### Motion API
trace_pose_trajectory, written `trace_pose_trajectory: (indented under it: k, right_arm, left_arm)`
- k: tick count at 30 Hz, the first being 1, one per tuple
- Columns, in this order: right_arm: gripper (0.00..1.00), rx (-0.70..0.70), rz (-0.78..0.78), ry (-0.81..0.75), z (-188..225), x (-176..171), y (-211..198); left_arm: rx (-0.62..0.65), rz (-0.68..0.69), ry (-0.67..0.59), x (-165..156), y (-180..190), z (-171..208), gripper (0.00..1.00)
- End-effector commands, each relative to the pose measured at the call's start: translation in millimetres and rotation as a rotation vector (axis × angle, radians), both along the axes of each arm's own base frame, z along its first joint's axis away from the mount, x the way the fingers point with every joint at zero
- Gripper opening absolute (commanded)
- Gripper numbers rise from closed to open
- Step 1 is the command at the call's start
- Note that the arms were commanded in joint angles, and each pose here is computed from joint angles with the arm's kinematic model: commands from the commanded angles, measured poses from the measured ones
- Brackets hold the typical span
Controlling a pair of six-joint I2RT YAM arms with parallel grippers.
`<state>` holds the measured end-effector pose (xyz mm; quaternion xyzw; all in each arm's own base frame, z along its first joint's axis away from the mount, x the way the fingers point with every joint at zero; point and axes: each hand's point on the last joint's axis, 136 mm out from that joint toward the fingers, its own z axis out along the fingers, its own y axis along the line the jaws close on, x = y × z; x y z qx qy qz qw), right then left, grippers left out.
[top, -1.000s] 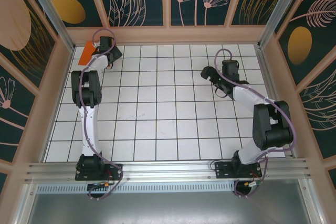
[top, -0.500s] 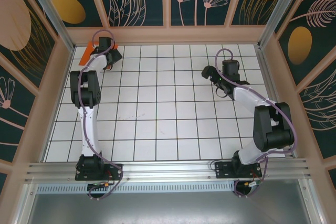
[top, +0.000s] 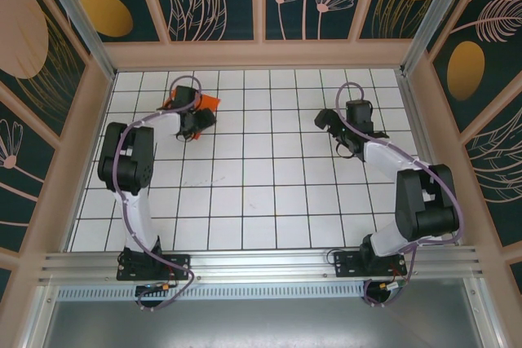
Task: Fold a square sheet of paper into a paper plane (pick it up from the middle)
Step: Move the square sheet of paper to the center of the table.
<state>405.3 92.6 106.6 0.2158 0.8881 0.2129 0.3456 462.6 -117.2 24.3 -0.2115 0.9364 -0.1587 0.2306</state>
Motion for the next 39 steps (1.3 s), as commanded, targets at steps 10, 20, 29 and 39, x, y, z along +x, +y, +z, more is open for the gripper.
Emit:
trace_pose_trajectory:
  k: [10,20,29,39]
  right_arm:
    - [0.91,-0.012,0.127,0.008,3.3,-3.3,42.2]
    - [0.72,-0.022,0.560,0.065,-20.7,8.5,227.2]
    - [0.66,-0.003,0.738,0.141,-51.4,10.7,328.9]
    - [0.67,-0.092,0.721,0.243,-88.0,9.1,328.6]
  left_arm:
    - [-0.030,-0.216,0.118,-128.4,-54.0,2.5,0.76]
    - [0.030,-0.004,-0.154,-77.7,7.4,105.0,0.96]
    - [0.114,0.160,-0.249,-73.7,76.6,136.5,0.99]
    - [0.189,0.151,-0.186,-74.4,85.1,109.9,0.98]
